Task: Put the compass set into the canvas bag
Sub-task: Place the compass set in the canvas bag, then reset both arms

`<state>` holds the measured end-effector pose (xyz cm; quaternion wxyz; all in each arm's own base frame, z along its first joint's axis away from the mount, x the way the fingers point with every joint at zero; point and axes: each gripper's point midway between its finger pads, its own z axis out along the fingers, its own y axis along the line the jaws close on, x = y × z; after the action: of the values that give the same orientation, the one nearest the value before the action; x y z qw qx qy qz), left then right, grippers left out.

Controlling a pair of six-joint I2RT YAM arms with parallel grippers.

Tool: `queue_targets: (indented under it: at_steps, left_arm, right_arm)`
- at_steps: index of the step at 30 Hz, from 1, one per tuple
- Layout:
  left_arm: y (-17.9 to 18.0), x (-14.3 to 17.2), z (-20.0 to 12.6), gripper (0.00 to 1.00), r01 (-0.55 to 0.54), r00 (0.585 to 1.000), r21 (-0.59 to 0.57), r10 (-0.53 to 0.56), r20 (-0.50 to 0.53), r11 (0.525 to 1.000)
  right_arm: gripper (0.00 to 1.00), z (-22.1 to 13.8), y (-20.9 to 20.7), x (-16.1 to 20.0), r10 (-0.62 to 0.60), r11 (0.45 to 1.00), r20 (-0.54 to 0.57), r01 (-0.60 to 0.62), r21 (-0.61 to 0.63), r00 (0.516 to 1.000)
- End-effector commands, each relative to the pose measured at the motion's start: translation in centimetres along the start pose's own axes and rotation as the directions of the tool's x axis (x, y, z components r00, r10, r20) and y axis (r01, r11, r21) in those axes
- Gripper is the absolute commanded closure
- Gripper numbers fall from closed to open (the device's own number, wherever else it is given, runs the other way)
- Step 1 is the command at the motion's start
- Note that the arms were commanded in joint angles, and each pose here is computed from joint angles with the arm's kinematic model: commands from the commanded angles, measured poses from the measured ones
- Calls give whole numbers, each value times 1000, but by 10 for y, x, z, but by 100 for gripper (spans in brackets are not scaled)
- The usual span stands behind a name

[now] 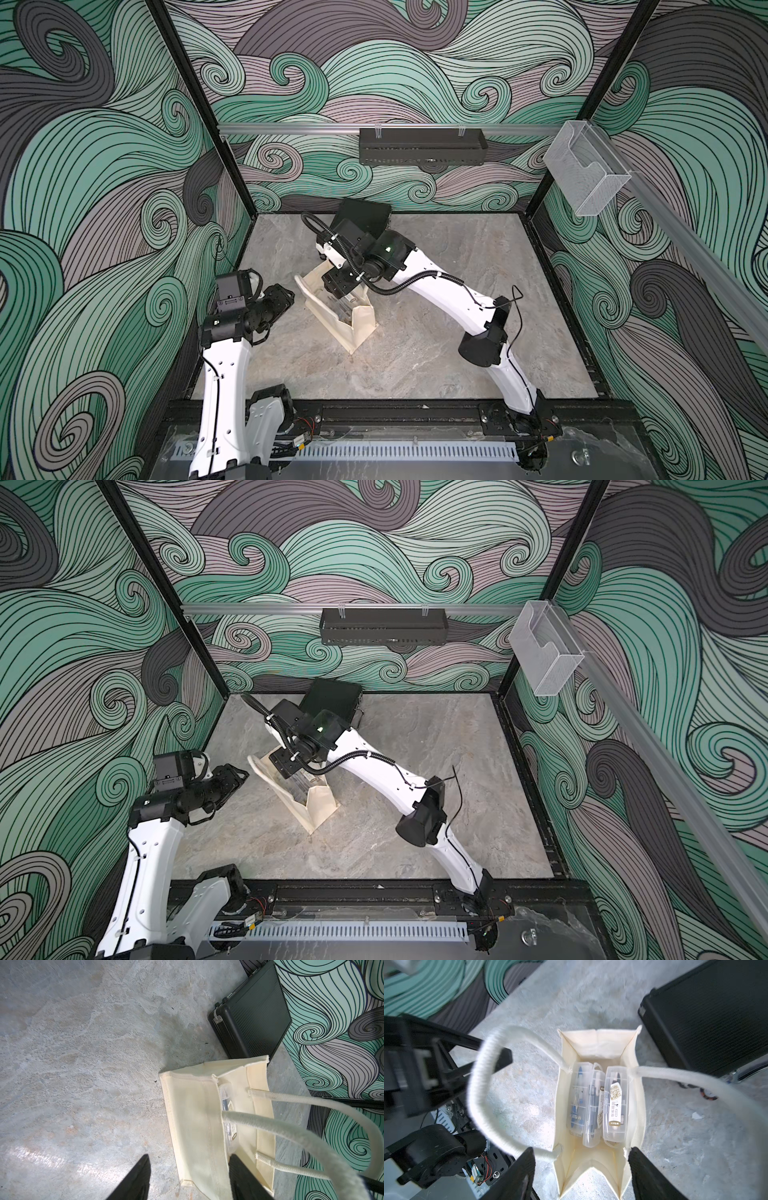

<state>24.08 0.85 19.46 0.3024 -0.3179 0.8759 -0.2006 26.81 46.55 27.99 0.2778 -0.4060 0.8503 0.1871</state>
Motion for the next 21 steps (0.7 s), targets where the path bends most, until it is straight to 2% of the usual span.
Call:
queue_targets:
  at_steps: [1,5,8,10,12,15,17,19,21]
  left_arm:
    - [-4,-19,-16,38,-58,995,-30,60,81,998]
    - [3,-46,-24,38,-129,968,-117,151,199,985]
    - [7,-71,-30,38,-175,928,-193,227,294,965]
    - [9,-85,-29,38,-197,903,-233,269,336,952]
    - [14,-94,-20,38,-218,885,-268,306,350,938]
    - [21,-99,-4,38,-243,874,-293,340,348,925]
    - [27,-99,12,38,-247,873,-295,344,346,923]
    - [32,-96,28,38,-260,867,-289,354,349,921]
    - [35,-94,43,36,-273,852,-294,372,367,916]
  right_arm:
    - [27,-42,-20,-29,-96,990,131,81,113,987]
    - [24,-83,-74,-41,-62,966,227,2,257,972]
    - [23,-109,-131,-28,9,930,270,-107,351,963]
    - [16,-129,-167,-16,32,890,320,-173,423,947]
    - [2,-144,-209,14,73,833,375,-263,487,924]
    - [1,-158,-263,70,135,737,461,-400,545,877]
    - [1,-148,-296,123,173,670,485,-464,580,857]
    - [1,-137,-318,170,180,616,501,-494,614,847]
    - [1,-121,-337,220,172,553,482,-490,674,859]
